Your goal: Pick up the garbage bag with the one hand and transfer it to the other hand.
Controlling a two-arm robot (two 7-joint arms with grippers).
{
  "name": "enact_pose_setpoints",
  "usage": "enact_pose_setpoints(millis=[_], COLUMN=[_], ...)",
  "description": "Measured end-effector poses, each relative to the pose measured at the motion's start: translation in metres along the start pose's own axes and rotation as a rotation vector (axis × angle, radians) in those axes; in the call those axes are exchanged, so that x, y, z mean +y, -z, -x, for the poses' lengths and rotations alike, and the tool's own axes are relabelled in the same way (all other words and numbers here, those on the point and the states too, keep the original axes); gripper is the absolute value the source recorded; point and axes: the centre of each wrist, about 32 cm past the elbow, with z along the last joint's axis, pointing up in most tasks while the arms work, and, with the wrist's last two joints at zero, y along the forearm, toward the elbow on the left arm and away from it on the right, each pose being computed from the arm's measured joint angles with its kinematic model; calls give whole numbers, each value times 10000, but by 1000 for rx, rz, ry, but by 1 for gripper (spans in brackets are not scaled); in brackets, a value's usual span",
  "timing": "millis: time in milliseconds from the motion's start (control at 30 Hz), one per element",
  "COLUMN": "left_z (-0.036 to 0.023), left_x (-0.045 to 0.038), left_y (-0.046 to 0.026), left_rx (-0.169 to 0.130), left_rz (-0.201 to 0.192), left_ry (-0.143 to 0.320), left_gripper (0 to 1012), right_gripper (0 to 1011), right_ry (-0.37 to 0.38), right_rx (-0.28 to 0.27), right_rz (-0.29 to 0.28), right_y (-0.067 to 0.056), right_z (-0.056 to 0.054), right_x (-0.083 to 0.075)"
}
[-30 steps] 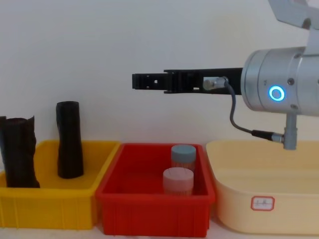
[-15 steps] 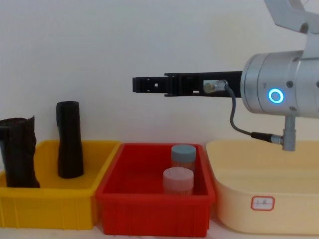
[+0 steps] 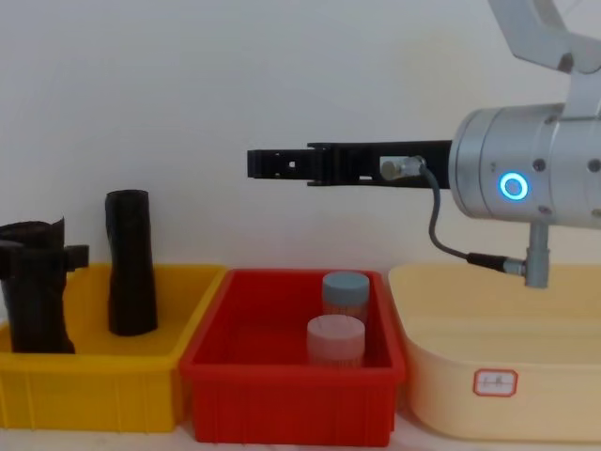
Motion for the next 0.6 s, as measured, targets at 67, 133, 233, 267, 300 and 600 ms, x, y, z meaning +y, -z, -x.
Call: enact_pose_setpoints(millis=[67, 133, 233, 267, 300, 600], left_z=[8, 17, 26, 31, 34, 67], left_x=[-26, -58, -86, -96, -101, -150], left_y=[1, 0, -2, -2, -1, 3], left_rx=[-1, -5, -12, -13, -15, -40], left_rz=[-3, -9, -15, -16, -18, -43], left_ry=[4, 7, 8, 8, 7, -15], left_gripper=[1001, 1001, 1001, 1001, 1001, 1001], right_gripper=[999, 1000, 999, 999, 1000, 1000], right_ry=[-2, -4, -9, -10, -11, -17], right_rx=[1, 2, 4, 4, 4, 7], right_rz=[0, 1, 2, 2, 2, 8], right_y=[4, 7, 13, 14, 15, 26], right_z=[-7, -9, -21, -23, -24, -51], right_x=[6, 11, 18, 20, 21, 37])
